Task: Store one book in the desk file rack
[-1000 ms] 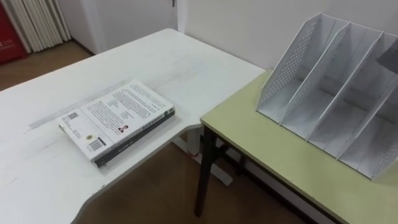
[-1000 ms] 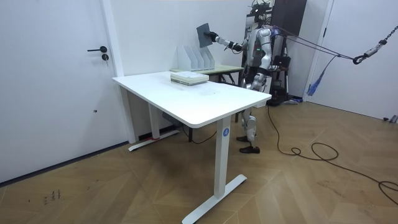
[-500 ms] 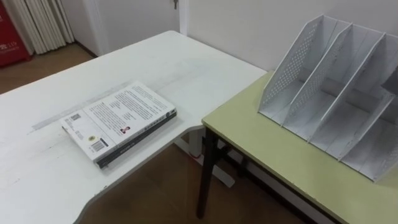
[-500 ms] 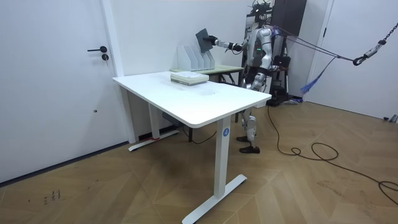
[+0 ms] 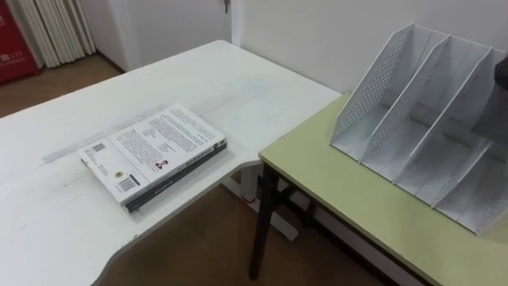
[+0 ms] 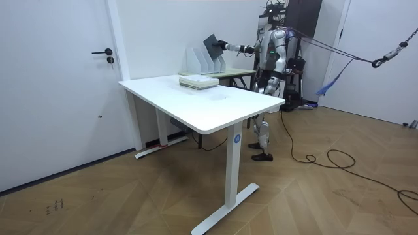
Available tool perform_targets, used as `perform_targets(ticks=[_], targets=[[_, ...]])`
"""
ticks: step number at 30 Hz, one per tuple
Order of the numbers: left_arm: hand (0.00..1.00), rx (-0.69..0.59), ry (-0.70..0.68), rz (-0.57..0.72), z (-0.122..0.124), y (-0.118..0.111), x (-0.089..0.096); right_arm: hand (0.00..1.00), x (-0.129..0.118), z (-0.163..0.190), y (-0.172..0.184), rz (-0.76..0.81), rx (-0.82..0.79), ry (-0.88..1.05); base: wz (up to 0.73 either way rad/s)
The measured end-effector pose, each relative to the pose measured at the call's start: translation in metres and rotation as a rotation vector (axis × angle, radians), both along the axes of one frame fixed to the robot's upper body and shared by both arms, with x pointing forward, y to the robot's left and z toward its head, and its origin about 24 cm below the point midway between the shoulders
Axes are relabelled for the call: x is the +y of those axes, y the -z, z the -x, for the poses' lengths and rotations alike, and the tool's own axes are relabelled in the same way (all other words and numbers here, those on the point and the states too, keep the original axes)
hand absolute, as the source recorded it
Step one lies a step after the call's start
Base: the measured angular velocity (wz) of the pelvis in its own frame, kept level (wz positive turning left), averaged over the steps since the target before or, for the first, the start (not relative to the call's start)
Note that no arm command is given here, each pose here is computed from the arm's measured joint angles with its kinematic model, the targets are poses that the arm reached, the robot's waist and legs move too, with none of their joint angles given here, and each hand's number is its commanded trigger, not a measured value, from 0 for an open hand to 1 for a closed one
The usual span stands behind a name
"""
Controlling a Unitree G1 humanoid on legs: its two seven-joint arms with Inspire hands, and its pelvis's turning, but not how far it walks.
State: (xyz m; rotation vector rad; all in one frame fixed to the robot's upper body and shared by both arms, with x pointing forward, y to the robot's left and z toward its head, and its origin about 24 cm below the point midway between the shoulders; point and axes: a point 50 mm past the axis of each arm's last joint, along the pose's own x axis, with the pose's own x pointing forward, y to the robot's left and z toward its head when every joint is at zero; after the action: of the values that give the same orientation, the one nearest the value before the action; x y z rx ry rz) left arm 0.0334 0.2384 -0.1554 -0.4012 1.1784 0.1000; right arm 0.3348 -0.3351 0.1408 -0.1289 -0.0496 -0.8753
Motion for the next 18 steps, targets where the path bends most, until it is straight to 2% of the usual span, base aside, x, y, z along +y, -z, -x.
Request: perform_targets(ticks=[8, 9, 10, 11, 18], targets=[[0.00, 0.006, -0.025, -0.008, 0.003, -0.001, 0.005, 1.00, 0.003, -0.002, 0.009, 0.010, 0.050, -0.020, 0.01], [0.00, 0.006, -0.030, -0.006, 0.004, -0.001, 0.005, 0.95, 0.003, -0.002, 0.010, 0.010, 0.061, -0.022, 0.06], [0.00, 0.010, -0.034, -0.004, 0.004, -0.001, 0.005, 0.59, 0.003, -0.002, 0.010, 0.009, 0.064, -0.020, 0.05], [0.00, 0.011, -0.035, -0.004, 0.005, -0.001, 0.005, 0.00, 0.003, -0.002, 0.011, 0.009, 0.065, -0.020, 0.04], [0.00, 0.017, -0.045, -0.009, 0.007, -0.001, 0.007, 0.00, 0.002, -0.001, 0.012, 0.006, 0.071, -0.014, 0.00]])
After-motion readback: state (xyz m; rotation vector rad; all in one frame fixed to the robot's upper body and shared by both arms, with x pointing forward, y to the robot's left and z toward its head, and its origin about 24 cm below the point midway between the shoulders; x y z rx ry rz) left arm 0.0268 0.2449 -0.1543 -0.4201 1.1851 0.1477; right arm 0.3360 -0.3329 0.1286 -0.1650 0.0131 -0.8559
